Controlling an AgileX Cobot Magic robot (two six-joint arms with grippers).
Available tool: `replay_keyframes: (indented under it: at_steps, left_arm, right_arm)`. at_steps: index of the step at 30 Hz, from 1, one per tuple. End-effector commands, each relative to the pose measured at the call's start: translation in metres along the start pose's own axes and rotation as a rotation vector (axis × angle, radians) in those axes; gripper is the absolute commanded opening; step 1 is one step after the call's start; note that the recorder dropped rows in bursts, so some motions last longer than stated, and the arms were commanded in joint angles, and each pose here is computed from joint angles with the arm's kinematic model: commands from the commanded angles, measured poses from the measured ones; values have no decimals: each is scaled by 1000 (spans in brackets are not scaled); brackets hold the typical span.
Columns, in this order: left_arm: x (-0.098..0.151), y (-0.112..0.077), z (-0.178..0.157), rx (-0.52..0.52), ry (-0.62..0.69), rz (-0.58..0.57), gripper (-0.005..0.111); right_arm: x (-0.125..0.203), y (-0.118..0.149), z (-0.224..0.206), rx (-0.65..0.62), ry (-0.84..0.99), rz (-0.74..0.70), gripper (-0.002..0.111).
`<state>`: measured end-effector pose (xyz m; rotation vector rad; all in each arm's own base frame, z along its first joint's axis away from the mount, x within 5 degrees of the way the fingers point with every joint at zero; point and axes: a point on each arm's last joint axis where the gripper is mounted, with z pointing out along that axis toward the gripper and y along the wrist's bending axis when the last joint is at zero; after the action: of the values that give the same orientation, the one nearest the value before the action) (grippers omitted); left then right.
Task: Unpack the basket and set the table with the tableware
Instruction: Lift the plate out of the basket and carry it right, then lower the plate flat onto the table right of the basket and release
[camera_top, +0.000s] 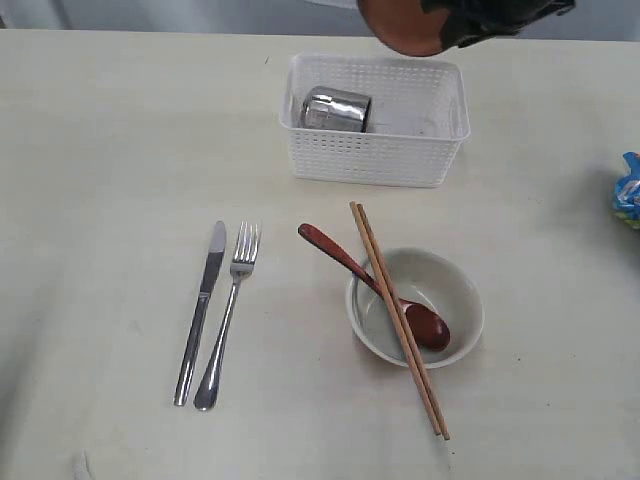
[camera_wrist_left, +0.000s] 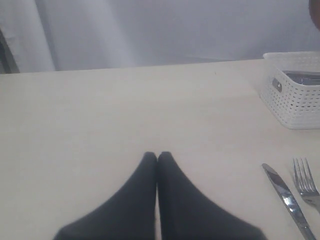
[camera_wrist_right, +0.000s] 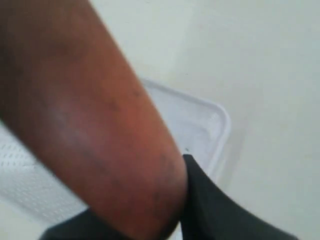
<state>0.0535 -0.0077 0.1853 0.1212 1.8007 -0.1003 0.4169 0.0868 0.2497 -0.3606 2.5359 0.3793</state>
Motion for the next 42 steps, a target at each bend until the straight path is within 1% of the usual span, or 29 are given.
replay_keyframes:
  at_steps: [1, 6, 9, 11, 15, 19, 23, 27, 30, 34, 35, 37, 39, 42]
  left_arm:
    - [1, 0, 0, -4, -1, 8, 0]
    - [1, 0, 0, -4, -1, 8, 0]
    - [1, 0, 0, -4, -1, 8, 0]
    - [1, 0, 0, -4, -1, 8, 0]
    - [1, 0, 0, -4, -1, 8, 0]
    - [1, 0, 0, -4, -1, 8, 0]
    - [1, 0, 0, -4, -1, 8, 0]
    - [1, 0, 0, -4, -1, 8, 0]
    - [1, 0, 0, -4, -1, 8, 0]
    - [1, 0, 0, -4, -1, 8, 0]
    - [1, 0, 0, -4, -1, 8, 0]
    - [1, 0, 0, -4, -1, 8, 0]
    - [1, 0, 0, -4, -1, 8, 0]
    - [1, 0, 0, -4, -1, 8, 0]
  right_arm:
    - [9, -43, -37, 31, 60, 123, 0]
    - [29, -80, -65, 28, 174, 265, 0]
    - [44, -95, -72, 31, 284, 350, 0]
    - [55, -100, -72, 33, 336, 378, 0]
    - [77, -102, -59, 30, 417, 417, 0]
    - [97, -102, -40, 42, 430, 465, 0]
    - [103, -97, -20, 4, 439, 488, 0]
    - [101, -84, 3, -57, 444, 455, 0]
    - [98, -67, 24, -117, 422, 439, 0]
    - [96, -46, 49, -166, 412, 431, 0]
    - [94, -38, 58, -188, 415, 411, 0]
    - [91, -28, 66, -216, 444, 386, 0]
    - [81, -15, 69, -247, 461, 327, 0]
    - [68, -12, 64, -251, 442, 329, 0]
